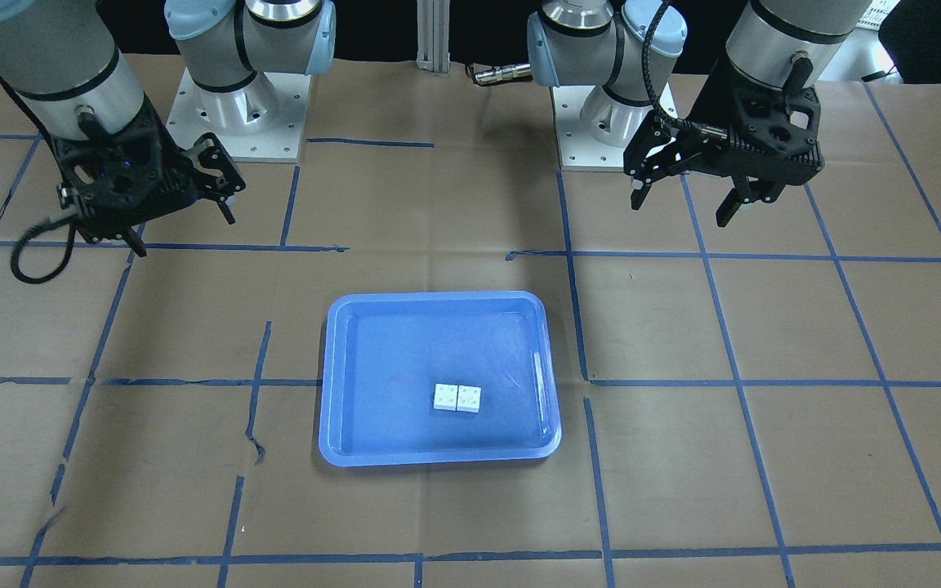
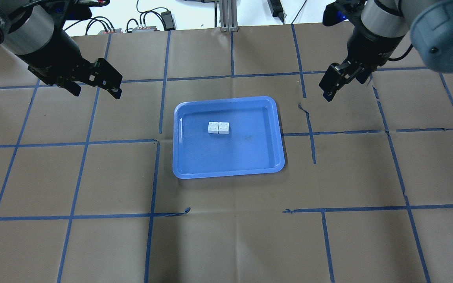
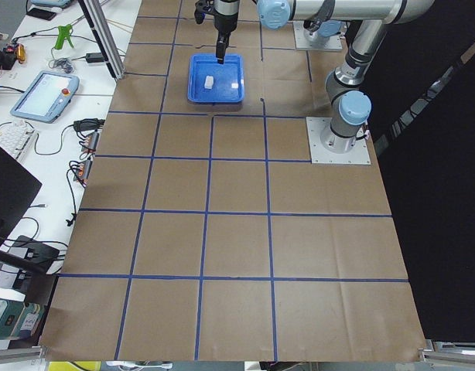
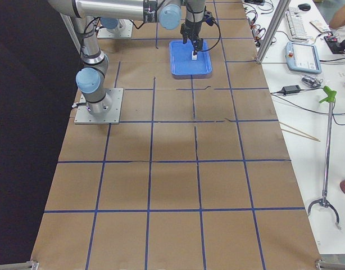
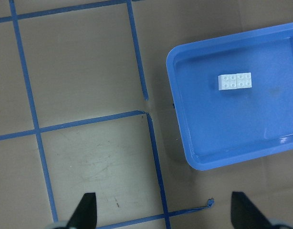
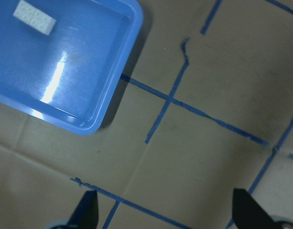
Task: Assemble white blocks and place on blue tray
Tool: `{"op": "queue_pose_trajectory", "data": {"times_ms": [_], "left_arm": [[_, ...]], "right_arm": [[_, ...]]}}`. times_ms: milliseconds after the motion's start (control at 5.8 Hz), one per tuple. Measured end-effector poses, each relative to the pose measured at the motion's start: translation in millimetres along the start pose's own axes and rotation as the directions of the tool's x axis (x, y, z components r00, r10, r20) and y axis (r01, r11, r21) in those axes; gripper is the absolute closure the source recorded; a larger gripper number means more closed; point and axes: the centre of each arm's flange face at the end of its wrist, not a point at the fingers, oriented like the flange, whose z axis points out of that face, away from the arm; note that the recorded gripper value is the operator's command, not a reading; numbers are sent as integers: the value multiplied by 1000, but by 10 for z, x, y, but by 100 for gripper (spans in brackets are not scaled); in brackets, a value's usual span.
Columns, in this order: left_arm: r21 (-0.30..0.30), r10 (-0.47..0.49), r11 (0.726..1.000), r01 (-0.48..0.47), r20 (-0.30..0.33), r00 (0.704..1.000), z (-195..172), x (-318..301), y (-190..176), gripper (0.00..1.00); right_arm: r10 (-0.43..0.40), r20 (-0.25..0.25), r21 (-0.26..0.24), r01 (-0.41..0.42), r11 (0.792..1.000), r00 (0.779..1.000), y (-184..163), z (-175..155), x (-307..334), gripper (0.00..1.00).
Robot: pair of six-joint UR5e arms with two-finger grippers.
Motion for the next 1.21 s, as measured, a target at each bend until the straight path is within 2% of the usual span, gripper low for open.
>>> {"op": "queue_pose_trajectory", "data": {"times_ms": [172,345,517,690,1207], "left_arm": [[-3,0,1000,0,0,1000,11,-1,4,1],[-6,0,1000,0,-1,1000,26,-1,8,1],[-8,1,1000,-1,-2,1000,34,3,13,1],[-10,1,1000,-1,-2,1000,42,6,18,1],[-21,-1,1000,1,-3,1000,89,3,52,1]], "right_arm": [[173,-45,-5,-173,985,984,148,-165,-27,0],[291,-55,-4,-292,956,955,238,-249,-89,0],[360,-26,-2,-360,933,933,260,-279,-170,0],[381,8,-4,-381,925,925,250,-280,-215,0],[387,19,-12,-387,922,922,240,-247,-224,0]]}}
